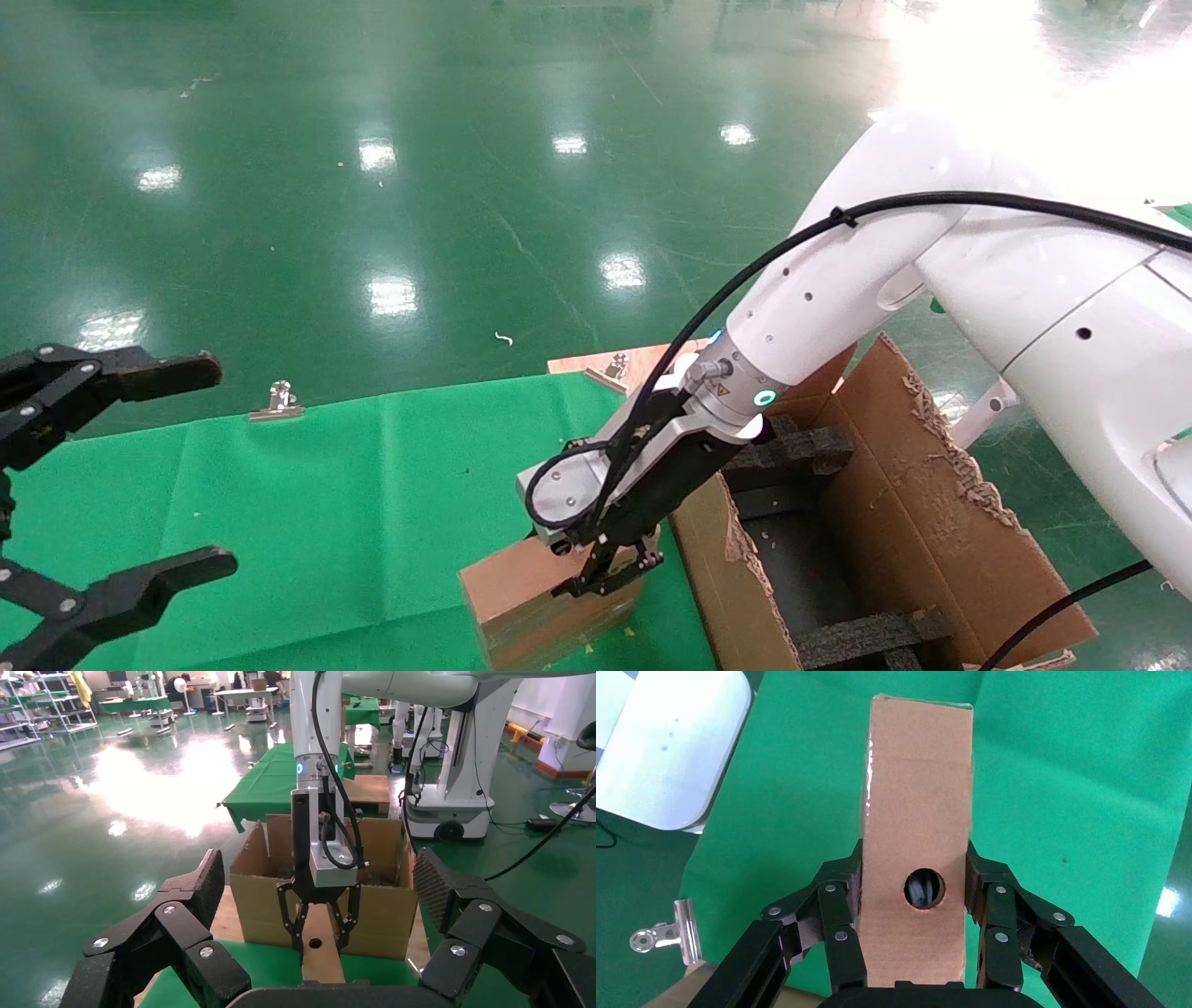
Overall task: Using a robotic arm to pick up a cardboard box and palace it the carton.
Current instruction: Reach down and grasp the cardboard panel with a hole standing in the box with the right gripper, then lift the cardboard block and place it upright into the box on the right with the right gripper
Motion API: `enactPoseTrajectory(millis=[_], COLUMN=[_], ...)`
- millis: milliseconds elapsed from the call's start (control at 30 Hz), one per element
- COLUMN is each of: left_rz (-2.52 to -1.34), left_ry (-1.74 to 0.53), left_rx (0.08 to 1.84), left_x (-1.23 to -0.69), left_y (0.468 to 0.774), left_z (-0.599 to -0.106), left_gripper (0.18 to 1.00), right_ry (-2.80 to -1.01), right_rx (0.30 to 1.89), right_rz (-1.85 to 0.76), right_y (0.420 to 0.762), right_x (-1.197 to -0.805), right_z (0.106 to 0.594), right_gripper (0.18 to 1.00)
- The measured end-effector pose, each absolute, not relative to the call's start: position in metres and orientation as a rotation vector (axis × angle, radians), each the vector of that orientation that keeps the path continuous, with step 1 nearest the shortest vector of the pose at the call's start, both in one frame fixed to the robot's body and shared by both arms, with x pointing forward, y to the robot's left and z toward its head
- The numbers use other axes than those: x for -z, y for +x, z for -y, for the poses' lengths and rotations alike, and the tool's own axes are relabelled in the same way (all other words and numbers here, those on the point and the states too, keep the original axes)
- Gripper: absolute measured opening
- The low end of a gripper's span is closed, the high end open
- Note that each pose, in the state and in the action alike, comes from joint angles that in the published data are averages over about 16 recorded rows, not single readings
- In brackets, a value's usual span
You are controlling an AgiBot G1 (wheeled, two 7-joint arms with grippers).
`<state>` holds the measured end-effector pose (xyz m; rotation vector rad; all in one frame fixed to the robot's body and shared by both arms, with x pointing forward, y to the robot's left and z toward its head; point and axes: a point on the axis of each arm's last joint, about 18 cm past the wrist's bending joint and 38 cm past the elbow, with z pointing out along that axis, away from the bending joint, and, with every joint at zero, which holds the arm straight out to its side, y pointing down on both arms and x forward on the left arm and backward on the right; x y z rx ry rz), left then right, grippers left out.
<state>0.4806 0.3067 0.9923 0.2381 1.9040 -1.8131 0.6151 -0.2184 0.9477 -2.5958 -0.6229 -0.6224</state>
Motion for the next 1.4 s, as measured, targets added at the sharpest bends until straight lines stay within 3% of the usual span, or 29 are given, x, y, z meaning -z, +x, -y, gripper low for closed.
enactPoseTrajectory(millis=[233,833,1100,1400], left_rz=[-1.904,-1.904,-1.904,-1.904], left_ry=[0.238,0.238,0.238,0.238], left_rx=[1.813,1.813,1.813,1.813], left_x=[-0.992,-0.992,-0.992,-0.992], left_y=[0.481,0.481,0.481,0.481], left_z=[-0.307,-0.307,-0.307,-0.307], left_gripper=[0.978,1.001,1.001,1.001], right_ry=[-2.567,-2.402,-2.386,-2.404], right_rx=[0.674,1.028,1.109,1.191], right_rz=[0.602,0.54,0.501,0.32], right_y=[0.611,0.557,0.541,0.524], right_x=[-0.972,-1.125,-1.15,-1.152], right_z=[0.228,0.275,0.297,0.365], right_gripper=[0.487,0.474,0.473,0.473])
